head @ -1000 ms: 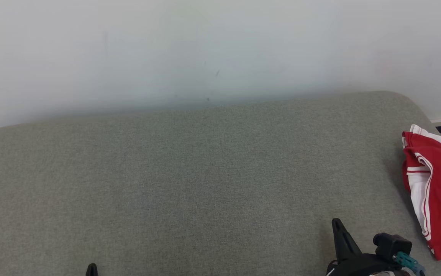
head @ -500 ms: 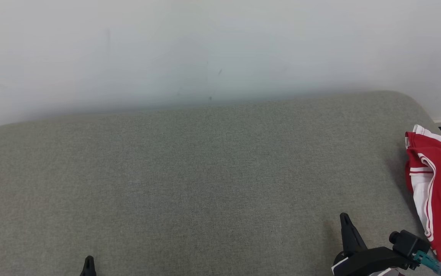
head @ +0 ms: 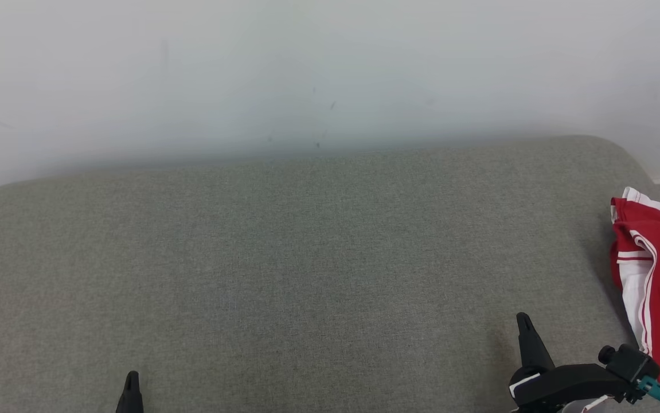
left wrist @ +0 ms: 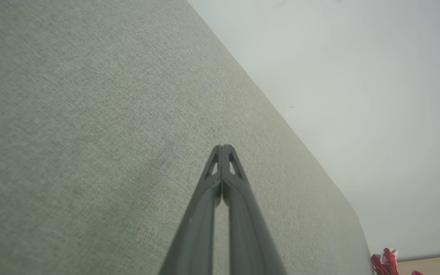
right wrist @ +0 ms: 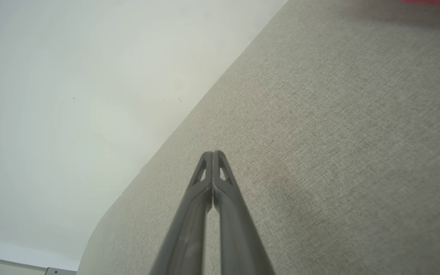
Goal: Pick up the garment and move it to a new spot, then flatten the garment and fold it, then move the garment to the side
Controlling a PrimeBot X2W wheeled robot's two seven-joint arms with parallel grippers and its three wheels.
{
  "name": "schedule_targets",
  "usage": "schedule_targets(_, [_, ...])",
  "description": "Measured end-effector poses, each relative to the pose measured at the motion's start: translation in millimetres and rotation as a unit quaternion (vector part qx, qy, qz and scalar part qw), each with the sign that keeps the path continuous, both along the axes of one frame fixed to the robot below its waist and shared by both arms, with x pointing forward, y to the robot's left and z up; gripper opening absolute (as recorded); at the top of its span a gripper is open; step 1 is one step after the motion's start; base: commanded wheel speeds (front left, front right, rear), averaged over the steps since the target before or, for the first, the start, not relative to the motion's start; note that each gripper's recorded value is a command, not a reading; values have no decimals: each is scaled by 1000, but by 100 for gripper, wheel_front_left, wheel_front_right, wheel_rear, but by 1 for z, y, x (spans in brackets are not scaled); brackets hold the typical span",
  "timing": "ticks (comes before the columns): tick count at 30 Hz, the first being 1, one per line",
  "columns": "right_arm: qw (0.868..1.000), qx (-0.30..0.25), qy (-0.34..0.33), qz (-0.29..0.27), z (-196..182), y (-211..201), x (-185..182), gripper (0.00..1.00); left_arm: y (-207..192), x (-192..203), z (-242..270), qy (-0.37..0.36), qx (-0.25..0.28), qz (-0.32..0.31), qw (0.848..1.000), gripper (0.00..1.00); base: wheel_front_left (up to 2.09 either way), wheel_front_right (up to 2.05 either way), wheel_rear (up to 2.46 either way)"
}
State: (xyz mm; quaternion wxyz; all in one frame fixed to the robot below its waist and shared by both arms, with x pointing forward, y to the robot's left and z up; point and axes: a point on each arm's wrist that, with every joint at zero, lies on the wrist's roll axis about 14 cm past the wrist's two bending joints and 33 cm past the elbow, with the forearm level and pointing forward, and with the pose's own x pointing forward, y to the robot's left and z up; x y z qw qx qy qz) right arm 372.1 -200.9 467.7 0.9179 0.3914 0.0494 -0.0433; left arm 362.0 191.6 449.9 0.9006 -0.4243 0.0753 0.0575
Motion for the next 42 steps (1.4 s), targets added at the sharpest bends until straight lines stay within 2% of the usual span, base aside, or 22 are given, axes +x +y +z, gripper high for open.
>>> schedule_targets(23, [991, 133, -19, -13, 12, -2, 6, 0, 2, 10, 16, -24, -122, 12, 992, 0, 0, 0, 0])
schedule_targets(42, [973, 229, -36, -14, 23, -1, 11, 0, 3, 17, 30, -46, -205, 15, 978, 0, 0, 0, 0])
